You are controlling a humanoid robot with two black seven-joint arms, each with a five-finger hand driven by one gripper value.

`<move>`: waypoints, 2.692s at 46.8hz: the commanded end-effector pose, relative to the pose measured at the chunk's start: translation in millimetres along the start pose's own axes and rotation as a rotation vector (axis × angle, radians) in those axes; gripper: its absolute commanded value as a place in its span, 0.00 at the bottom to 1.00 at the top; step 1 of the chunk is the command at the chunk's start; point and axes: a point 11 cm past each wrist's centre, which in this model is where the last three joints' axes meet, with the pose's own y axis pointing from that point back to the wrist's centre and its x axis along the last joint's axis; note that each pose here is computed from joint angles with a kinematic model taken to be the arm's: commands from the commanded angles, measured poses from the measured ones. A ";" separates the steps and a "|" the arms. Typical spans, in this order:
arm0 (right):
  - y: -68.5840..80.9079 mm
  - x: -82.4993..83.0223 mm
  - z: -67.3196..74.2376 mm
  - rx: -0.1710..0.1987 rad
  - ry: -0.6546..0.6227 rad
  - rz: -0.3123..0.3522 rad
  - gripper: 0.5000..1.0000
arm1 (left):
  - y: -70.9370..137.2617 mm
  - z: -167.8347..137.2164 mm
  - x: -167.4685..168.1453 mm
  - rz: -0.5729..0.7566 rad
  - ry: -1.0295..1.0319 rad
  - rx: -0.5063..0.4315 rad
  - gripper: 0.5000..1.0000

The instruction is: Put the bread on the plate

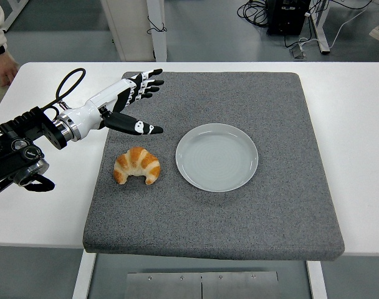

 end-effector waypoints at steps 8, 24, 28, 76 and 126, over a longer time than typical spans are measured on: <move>0.0 0.0 0.2 -0.001 0.000 0.000 1.00 | 15.3 -6.5 -6.4 -0.049 -0.134 0.049 0.94; 0.0 0.0 0.0 0.000 0.000 0.000 1.00 | 22.5 -20.6 -17.0 -0.099 -0.238 0.083 0.94; 0.0 0.0 0.0 0.000 0.000 0.000 1.00 | 24.5 -24.8 -20.8 -0.108 -0.262 0.088 0.94; 0.0 0.0 0.2 -0.001 0.000 0.000 1.00 | 32.5 -70.3 -32.1 -0.095 -0.354 0.162 0.94; 0.0 0.0 0.2 -0.001 0.000 0.000 1.00 | 30.0 -78.1 -43.1 -0.098 -0.328 0.161 0.45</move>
